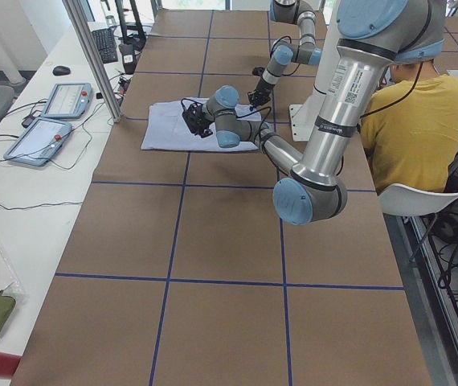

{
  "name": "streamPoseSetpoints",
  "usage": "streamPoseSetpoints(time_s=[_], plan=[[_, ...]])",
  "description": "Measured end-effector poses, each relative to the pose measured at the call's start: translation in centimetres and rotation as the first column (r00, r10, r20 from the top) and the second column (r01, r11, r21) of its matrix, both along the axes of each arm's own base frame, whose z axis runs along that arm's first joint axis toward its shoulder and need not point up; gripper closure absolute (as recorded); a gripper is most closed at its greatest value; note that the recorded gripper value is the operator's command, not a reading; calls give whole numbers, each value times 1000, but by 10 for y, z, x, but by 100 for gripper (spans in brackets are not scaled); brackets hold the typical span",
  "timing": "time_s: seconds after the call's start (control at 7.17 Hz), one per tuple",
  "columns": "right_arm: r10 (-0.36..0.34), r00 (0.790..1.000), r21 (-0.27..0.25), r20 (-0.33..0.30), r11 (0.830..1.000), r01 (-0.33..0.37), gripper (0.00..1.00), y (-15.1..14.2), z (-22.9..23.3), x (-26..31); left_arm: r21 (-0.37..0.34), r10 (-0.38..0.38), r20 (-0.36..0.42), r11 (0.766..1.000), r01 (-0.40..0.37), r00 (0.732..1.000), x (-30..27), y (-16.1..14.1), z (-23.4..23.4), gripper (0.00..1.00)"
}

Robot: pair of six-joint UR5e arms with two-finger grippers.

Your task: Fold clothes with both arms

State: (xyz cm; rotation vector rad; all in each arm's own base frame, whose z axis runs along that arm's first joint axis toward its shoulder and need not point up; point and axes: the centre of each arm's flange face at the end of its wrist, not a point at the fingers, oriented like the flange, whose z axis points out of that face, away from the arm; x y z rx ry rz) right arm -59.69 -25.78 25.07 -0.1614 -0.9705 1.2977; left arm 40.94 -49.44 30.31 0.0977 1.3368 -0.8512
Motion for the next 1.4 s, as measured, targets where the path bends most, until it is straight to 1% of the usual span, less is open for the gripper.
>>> streamPoseSetpoints(time_s=[0.14, 0.28, 0.42, 0.56, 0.84, 0.98, 1.12, 1.4], plan=[[-13, 1000, -10, 5, 1000, 14, 100, 1, -2, 2, -11, 3, -1, 1000, -3, 1000, 4, 5, 3, 29], [-37, 999, -28, 13, 999, 37, 100, 3, -3, 7, -33, 8, -1, 999, -8, 1000, 16, 23, 13, 29], [-49, 999, -37, 21, 998, 50, 100, 4, -5, 17, -53, 14, -10, 998, -15, 1000, 34, 60, 20, 29], [-56, 998, -40, 21, 998, 56, 100, 6, -7, 32, -76, 27, -34, 997, -30, 999, 49, 105, 21, 29], [-67, 998, -42, 9, 997, 67, 100, 13, -12, 50, -123, 72, -68, 989, -80, 995, 48, 185, 27, 30], [-72, 997, -43, 3, 996, 72, 100, 16, -11, 51, -151, 85, -73, 984, -96, 994, 55, 217, 30, 30], [-76, 997, -43, -1, 996, 76, 100, 18, -10, 51, -168, 90, -62, 981, -99, 994, 67, 242, 32, 29], [-79, 997, -43, -3, 996, 78, 100, 20, -9, 50, -190, 114, -33, 975, -118, 993, 93, 270, 32, 30]])
